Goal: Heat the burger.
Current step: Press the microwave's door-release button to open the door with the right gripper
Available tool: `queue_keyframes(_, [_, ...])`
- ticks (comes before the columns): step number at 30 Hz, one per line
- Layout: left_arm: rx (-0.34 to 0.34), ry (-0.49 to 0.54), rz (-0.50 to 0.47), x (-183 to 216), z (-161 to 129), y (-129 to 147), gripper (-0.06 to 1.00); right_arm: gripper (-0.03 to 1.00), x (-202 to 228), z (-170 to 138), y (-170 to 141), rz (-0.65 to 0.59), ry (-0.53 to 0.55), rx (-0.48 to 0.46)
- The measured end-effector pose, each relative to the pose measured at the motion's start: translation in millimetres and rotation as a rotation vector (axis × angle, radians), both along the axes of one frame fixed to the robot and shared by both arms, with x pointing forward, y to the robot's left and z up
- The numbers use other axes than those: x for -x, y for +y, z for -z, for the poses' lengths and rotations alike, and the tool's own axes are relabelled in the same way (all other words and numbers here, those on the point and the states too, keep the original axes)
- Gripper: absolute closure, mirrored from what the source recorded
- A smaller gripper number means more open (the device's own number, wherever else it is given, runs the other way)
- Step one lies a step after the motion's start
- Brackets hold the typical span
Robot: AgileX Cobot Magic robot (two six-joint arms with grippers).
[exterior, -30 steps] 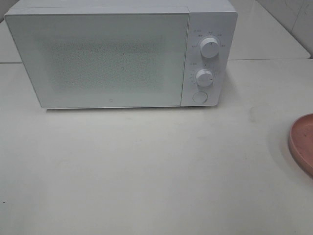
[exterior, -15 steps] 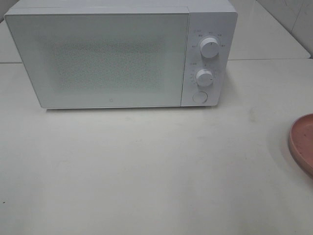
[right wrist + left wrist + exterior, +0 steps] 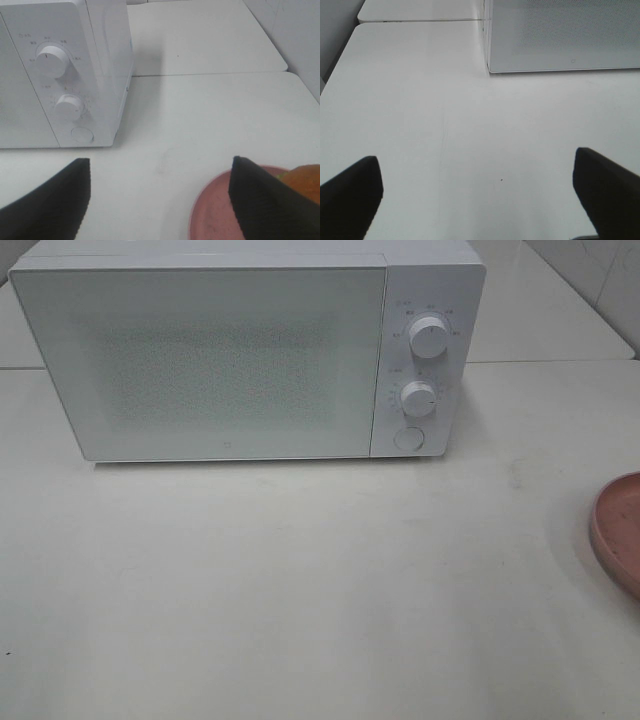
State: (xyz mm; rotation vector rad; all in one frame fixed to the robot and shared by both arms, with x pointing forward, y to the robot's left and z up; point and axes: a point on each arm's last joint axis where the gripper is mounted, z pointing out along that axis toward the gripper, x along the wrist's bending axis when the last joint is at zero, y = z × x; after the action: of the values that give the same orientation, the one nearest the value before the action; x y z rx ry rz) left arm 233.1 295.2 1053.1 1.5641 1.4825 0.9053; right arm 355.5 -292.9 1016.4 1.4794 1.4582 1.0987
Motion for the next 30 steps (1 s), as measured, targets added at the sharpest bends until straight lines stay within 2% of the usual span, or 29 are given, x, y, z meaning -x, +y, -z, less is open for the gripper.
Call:
queue_keyframes(6, [0.0,0.0,0.0,0,0,0,-0.03,0.23,-14,-2,1,0.012,-0.053,-0.037])
queue_keyframes(8, [0.0,0.0,0.0,0,0,0,-0.03,0.24,-30,1,1,0.028,-0.082,-0.089])
queue_keyframes(17, [0.0,0.0,0.0,0,0,0,-0.03,0.27,-62,16,3,0.04,-0.113,-0.128])
queue_keyframes(19, [0.0,0.0,0.0,0,0,0,-0.03,0.28,-65,19,3,0.041,-0.107,-0.128])
queue_keyframes(24, [0.0,0.0,0.0,0,0,0,-0.03,0.27,-85,53,3,0.05,0.02,-0.119])
queue_keyframes(30, [0.0,0.0,0.0,0,0,0,-0.03,0.22,-92,66,5,0.047,0.04,-0.119])
